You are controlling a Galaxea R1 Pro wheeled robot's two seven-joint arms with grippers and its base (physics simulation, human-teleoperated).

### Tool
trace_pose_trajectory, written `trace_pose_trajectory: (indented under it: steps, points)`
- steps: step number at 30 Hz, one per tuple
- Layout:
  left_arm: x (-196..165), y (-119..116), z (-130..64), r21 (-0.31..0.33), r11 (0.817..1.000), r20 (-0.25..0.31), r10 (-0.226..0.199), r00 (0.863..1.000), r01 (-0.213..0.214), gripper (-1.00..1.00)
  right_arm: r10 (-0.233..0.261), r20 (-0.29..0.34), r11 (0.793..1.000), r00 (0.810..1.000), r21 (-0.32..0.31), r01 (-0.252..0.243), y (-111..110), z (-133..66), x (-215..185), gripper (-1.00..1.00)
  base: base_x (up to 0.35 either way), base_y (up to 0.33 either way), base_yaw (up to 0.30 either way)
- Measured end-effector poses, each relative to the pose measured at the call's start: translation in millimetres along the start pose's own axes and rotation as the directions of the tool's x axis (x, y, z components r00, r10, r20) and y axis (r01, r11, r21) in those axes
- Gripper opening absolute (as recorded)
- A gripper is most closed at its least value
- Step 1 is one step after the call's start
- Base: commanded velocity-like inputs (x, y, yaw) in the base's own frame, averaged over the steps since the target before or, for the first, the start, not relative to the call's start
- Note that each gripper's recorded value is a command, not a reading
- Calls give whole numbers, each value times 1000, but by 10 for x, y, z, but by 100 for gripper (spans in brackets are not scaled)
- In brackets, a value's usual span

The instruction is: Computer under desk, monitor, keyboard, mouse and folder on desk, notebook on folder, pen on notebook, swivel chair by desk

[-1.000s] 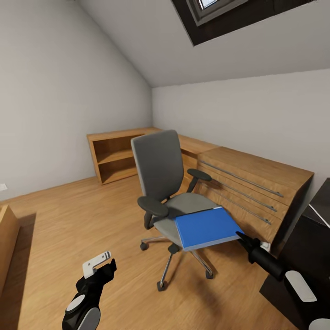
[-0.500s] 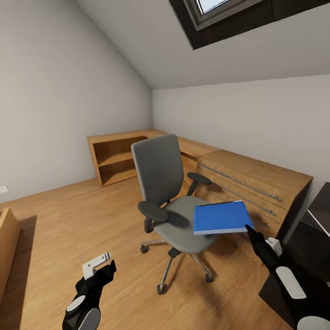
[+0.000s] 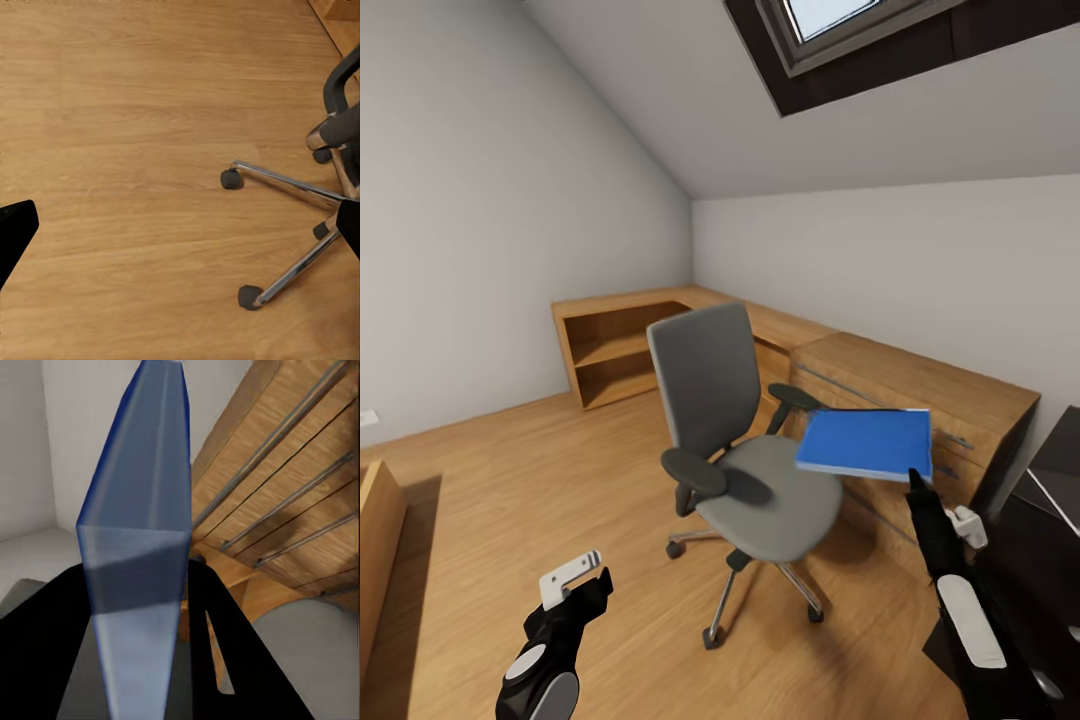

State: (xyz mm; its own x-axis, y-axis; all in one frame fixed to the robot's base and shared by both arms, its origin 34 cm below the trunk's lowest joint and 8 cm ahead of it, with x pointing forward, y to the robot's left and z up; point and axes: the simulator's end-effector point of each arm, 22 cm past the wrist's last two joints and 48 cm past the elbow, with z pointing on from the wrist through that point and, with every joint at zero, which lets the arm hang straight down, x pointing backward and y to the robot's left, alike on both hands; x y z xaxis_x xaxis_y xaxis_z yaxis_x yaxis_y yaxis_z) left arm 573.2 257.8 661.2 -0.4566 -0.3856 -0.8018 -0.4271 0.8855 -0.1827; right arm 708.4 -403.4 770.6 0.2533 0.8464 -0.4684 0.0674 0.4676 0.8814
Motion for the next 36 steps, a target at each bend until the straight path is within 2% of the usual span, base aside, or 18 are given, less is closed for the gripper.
trace_pose_trajectory:
  steps: [4,7,13,23,30,36]
  points:
    - [-69,-20,-36,0,1000,0,0,1000,0,100,-5,56,999,998,35,3,133,-207,-189,-100,0,0,0]
    - [-120,-35,-63,0,1000,0,0,1000,0,100,4,98,996,995,92,-13,214,-383,-329,-100,0,0,0]
    - [-223,-63,-117,-1,1000,0,0,1000,0,100,21,131,987,991,155,-41,318,-530,-468,-100,0,0,0]
    - [-388,-108,-208,-1,1000,-1,0,1000,0,100,42,125,984,991,166,-62,505,-532,-524,-100,0,0,0]
    - [-502,-141,-272,-1,1000,0,1,1000,-1,100,105,121,980,987,156,-123,651,-506,-559,-100,0,0,0]
    - [-597,-172,-328,1,1000,1,3,1000,-3,100,125,117,978,985,152,-142,765,-485,-601,-100,0,0,0]
